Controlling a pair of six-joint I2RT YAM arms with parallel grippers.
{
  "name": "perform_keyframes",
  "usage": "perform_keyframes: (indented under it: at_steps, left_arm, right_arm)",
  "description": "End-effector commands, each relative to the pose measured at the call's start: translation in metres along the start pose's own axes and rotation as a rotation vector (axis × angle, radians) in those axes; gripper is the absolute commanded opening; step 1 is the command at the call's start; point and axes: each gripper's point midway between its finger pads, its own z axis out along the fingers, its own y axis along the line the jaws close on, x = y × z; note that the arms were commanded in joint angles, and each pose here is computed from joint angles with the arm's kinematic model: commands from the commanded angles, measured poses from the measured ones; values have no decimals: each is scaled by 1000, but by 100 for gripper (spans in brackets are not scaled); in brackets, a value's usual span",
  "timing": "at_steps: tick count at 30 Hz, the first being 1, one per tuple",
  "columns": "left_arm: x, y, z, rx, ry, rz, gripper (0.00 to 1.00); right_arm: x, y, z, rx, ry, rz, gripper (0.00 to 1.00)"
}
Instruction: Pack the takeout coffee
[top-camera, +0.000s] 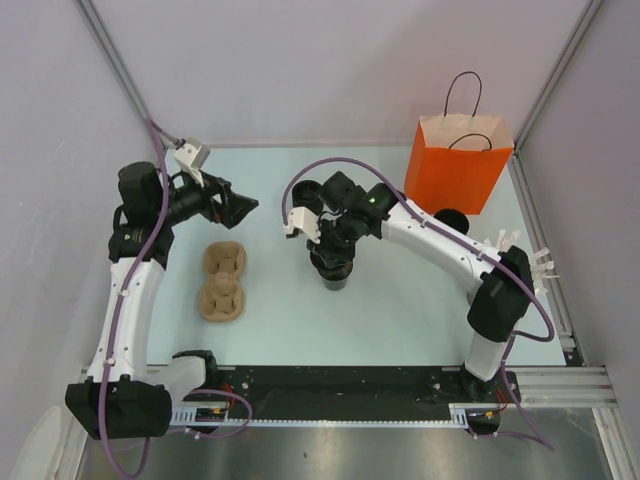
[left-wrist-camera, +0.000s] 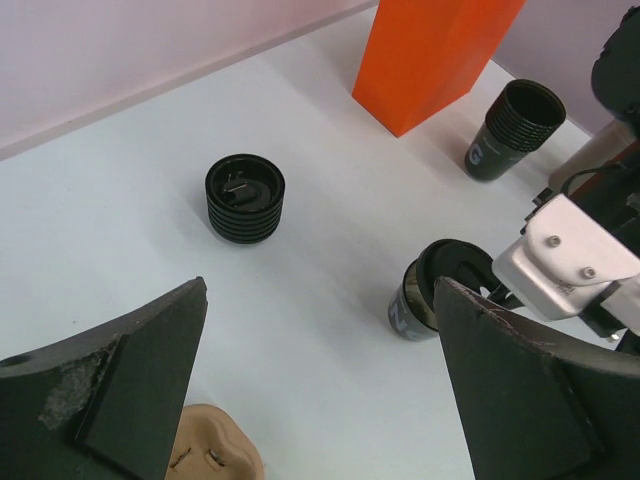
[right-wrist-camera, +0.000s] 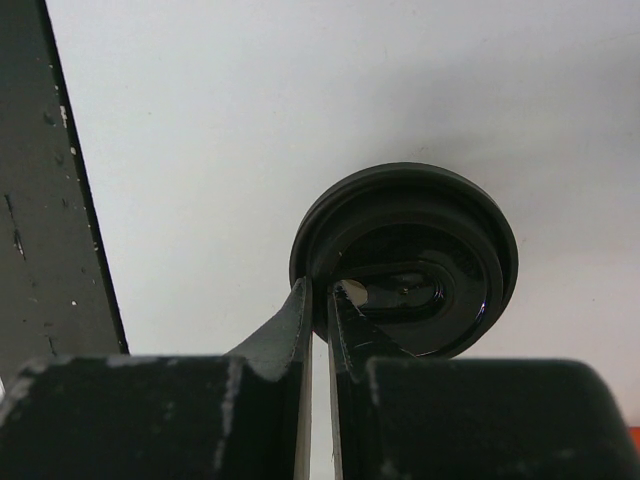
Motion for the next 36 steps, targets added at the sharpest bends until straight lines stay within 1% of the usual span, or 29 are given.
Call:
perform_keyframes:
  at_steps: [1, 4, 11, 23, 36]
  left_arm:
    - [-8, 1, -3, -18, -45, 33, 100]
    - [-4, 3, -2, -24, -41, 30, 100]
    - [2, 1, -1, -7, -34, 24, 100]
    - [5, 0, 1, 9, -33, 14, 100]
    - [7, 0, 2, 15, -32, 8, 100]
  right_arm:
    - [7, -9, 9, 34, 36, 49, 0]
    - [6, -14, 9, 56, 39, 67, 0]
    - [13, -12, 17, 36, 64, 109, 0]
    - [20, -3, 28, 18, 111, 100, 0]
    - [25, 0, 25, 9, 143, 94, 0]
